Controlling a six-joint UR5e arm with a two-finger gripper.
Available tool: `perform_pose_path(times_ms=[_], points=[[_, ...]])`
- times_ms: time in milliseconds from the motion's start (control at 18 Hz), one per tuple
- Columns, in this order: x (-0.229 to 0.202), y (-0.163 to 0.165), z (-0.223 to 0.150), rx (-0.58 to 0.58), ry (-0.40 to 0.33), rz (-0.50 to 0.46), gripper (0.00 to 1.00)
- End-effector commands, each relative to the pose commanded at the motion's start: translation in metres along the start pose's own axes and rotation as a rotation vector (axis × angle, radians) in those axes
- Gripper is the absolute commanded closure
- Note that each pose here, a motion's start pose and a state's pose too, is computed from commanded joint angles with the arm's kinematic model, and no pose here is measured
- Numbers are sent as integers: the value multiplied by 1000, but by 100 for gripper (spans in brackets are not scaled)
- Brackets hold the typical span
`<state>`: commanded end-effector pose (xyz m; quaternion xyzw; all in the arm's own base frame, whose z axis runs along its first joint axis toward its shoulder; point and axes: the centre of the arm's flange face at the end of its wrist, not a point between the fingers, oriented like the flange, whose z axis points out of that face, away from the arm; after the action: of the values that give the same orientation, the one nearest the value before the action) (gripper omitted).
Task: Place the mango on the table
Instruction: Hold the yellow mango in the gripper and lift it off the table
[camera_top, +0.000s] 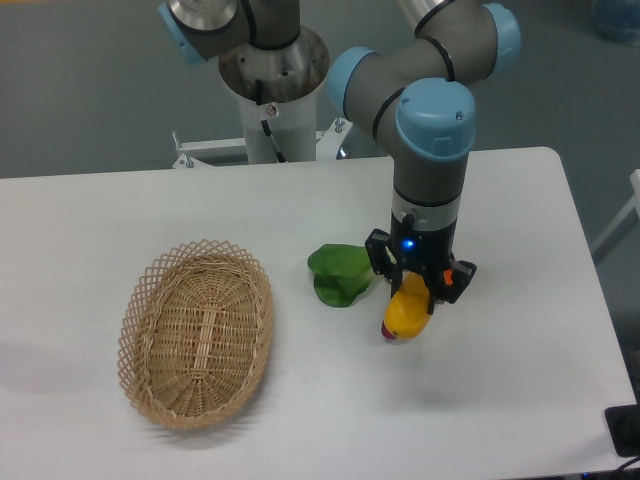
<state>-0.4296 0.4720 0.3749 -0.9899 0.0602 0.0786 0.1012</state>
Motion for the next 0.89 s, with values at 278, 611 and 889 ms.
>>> perform_pose_path(times_ms=[278,611,889], points=[[-1,0,-1,1,-3,0,59],[-3,-3,-4,7,-10,-4,59],[-5,-9,14,1,9,-51,59]])
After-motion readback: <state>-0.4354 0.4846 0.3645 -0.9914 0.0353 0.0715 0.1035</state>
